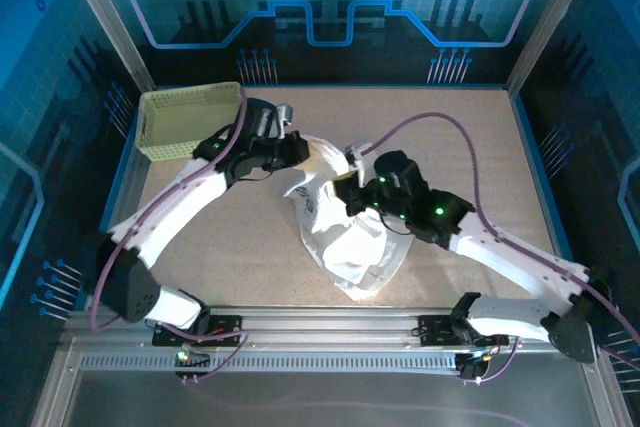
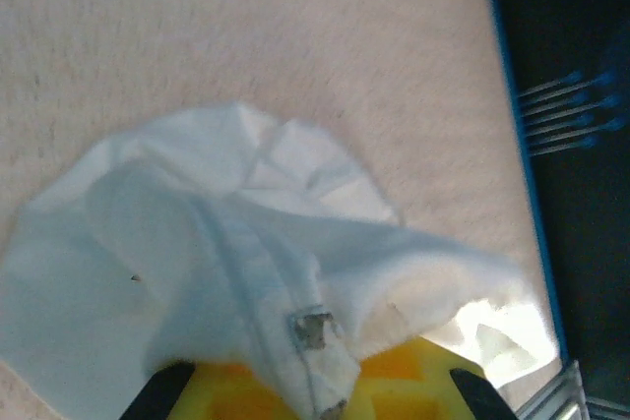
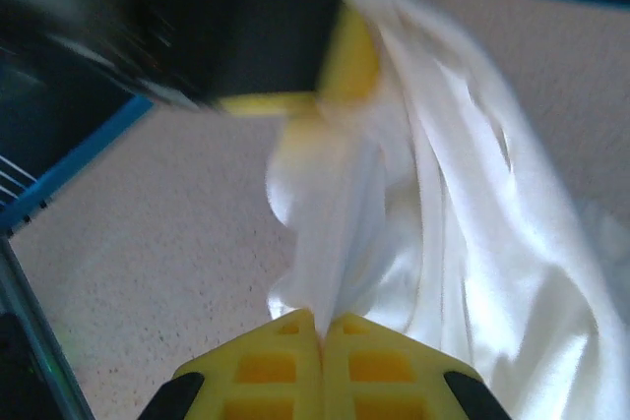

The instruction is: Fold the inside-out t-shirt

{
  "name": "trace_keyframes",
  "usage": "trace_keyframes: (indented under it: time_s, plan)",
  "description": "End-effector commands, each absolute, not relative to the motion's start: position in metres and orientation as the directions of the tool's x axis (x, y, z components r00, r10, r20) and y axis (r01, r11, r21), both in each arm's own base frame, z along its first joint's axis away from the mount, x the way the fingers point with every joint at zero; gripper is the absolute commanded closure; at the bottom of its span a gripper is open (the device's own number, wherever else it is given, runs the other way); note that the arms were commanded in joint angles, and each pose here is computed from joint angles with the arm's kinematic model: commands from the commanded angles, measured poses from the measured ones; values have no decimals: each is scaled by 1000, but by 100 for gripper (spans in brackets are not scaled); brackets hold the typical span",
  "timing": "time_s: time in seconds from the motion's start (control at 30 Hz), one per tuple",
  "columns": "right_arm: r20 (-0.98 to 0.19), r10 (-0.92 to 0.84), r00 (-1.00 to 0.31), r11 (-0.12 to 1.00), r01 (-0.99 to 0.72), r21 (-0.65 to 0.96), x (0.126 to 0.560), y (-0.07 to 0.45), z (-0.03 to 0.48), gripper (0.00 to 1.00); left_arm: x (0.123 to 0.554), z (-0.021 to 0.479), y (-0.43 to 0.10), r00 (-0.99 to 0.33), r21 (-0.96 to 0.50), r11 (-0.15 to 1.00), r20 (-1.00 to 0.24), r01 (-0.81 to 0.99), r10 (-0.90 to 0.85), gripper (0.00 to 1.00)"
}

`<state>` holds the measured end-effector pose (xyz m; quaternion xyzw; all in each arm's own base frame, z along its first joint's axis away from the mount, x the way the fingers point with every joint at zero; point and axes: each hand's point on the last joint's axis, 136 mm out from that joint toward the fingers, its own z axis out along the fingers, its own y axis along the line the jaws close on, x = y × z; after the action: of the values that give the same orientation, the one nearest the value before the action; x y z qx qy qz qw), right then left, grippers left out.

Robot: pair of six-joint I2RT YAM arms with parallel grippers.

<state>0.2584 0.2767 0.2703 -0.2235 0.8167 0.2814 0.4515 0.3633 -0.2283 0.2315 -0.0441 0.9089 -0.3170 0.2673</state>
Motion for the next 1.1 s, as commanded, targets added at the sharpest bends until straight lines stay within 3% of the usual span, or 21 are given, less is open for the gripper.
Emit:
trace_keyframes:
  time_s: [0.0,0.17,0.33,0.6,0.83,0.87,1.0,1.07]
  plan:
    - [-885,-134,-445,743,-636,208,250,266,275,100,368,185,-211,-909,-519,852,-321,-65,-265,89]
    - [-835,-181,-519,777,-597,203,261,272,240,100,358,188,-219,-912,-541,840,-326,-37,-250,53]
    - [-811,-159,-563,797,-558,230,270,279,228,100,333,209,-207,-870,-519,854,-407,-31,-279,33]
    - [-858,-238,-456,671,-715,194,240,309,225,100,302,212,-234,-896,-695,719,-300,-29,-326,32]
    - [-773,-425,-471,632,-766,119,203,320,161,100,298,162,-218,-914,-571,809,-240,-138,-326,34]
    - [-754,-457,-471,633,-768,97,198,320,151,98,298,156,-216,-916,-558,818,-239,-142,-322,34]
    - [-718,-475,-508,666,-741,83,189,312,137,67,298,139,-215,-925,-527,838,-230,-143,-302,36]
    - [-732,-439,-522,689,-718,99,192,304,147,58,300,137,-213,-923,-510,849,-246,-135,-294,38]
